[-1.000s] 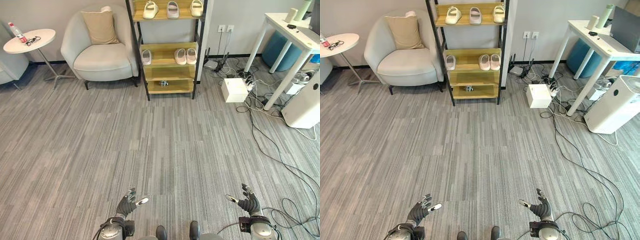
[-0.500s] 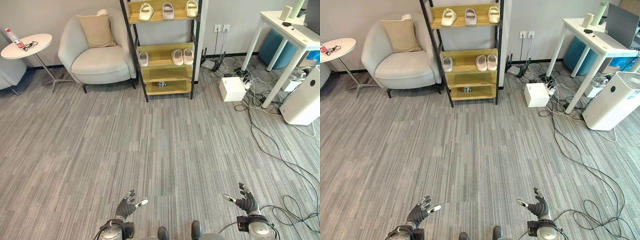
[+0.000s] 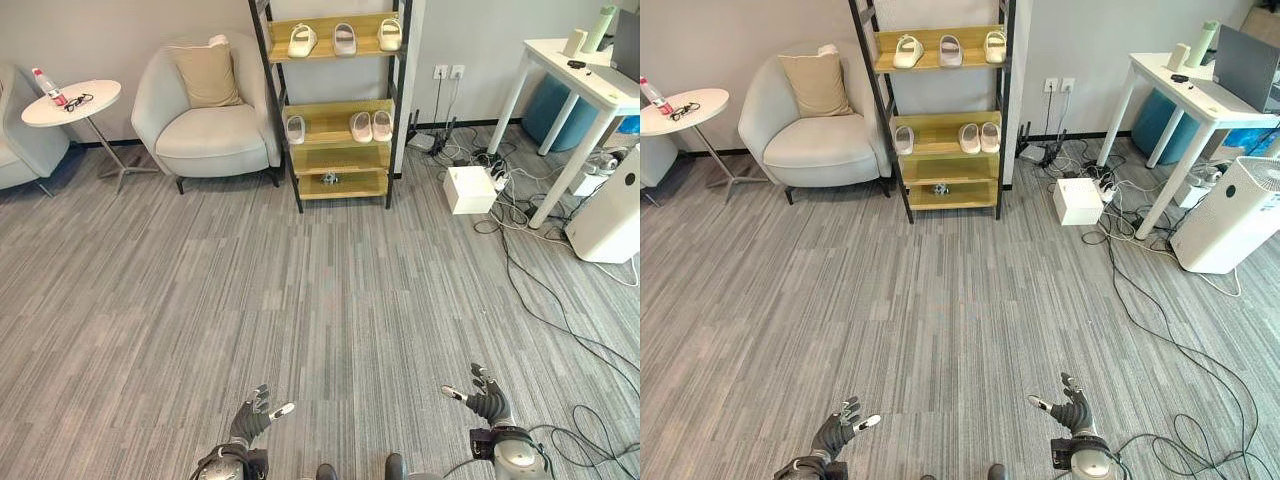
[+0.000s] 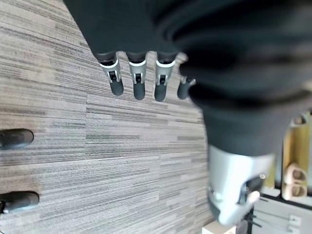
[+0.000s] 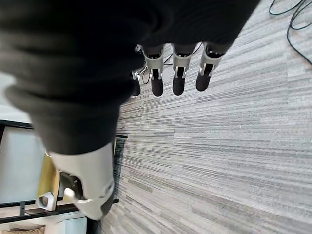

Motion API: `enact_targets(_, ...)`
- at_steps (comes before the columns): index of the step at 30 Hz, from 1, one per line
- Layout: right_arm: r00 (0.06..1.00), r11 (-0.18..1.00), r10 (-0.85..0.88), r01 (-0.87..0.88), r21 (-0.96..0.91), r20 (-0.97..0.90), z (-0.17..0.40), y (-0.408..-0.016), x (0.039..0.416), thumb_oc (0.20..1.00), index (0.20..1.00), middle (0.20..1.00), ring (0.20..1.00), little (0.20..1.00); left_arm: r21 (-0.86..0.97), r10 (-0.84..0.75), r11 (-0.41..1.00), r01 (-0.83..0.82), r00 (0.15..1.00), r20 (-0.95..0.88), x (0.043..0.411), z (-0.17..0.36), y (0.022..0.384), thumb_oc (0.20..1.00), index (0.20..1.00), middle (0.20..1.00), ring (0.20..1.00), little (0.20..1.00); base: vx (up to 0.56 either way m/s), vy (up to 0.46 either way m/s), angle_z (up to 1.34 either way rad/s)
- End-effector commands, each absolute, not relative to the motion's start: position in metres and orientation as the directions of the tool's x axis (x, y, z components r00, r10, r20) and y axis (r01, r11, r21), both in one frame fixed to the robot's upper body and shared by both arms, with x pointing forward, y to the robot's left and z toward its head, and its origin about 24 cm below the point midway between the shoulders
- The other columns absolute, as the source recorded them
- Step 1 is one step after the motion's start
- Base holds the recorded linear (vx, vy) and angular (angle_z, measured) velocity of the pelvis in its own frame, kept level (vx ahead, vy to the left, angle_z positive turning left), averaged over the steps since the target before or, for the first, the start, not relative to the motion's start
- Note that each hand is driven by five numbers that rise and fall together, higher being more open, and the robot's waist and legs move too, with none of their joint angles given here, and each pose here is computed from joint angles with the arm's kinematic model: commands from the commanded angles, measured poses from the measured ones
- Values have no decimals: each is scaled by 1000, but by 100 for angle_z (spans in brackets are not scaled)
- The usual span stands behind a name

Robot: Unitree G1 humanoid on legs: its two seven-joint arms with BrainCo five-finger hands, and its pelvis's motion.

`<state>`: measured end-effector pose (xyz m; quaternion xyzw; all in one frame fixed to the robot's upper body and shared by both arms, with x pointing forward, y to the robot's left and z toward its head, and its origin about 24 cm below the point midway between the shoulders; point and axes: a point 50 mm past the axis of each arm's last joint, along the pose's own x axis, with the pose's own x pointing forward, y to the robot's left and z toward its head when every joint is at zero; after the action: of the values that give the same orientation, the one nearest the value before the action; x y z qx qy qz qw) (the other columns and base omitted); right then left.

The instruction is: Arrange the slippers neatly on the shoe rack.

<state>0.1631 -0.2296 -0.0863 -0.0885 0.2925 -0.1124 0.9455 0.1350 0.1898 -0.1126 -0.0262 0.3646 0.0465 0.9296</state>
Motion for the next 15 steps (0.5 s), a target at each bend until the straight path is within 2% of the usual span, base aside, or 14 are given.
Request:
enact_targets(1, 834, 974, -222, 160, -163, -506, -82, -220, 174, 1000, 1000, 1000, 1000, 1000, -28, 92, 990, -140, 777, -622, 153, -103, 200, 1000, 1000, 1000, 1000, 1000, 33, 26, -1)
enact_targets(6, 844, 973, -215, 140, -184, -492, -79, -221, 180, 1000, 1000, 1000, 1000, 1000, -24, 114, 986, -165, 774, -623, 153, -103, 206, 1000, 1000, 1000, 1000, 1000, 17, 46, 0)
enact_targets(12, 873, 962, -235, 145, -231, -427, -64, -229, 196, 1000, 1000, 1000, 1000, 1000, 26, 151, 986, -167, 799, -582, 160, -92, 224, 1000, 1000, 1000, 1000, 1000, -56, 160, -1)
enact_targets(15, 881, 961, -232, 142, -236, -412, -60, -228, 197, 1000, 1000, 1000, 1000, 1000, 28, 135, 989, -145, 815, -563, 167, -88, 221, 1000, 1000, 1000, 1000, 1000, 224, 91, 2)
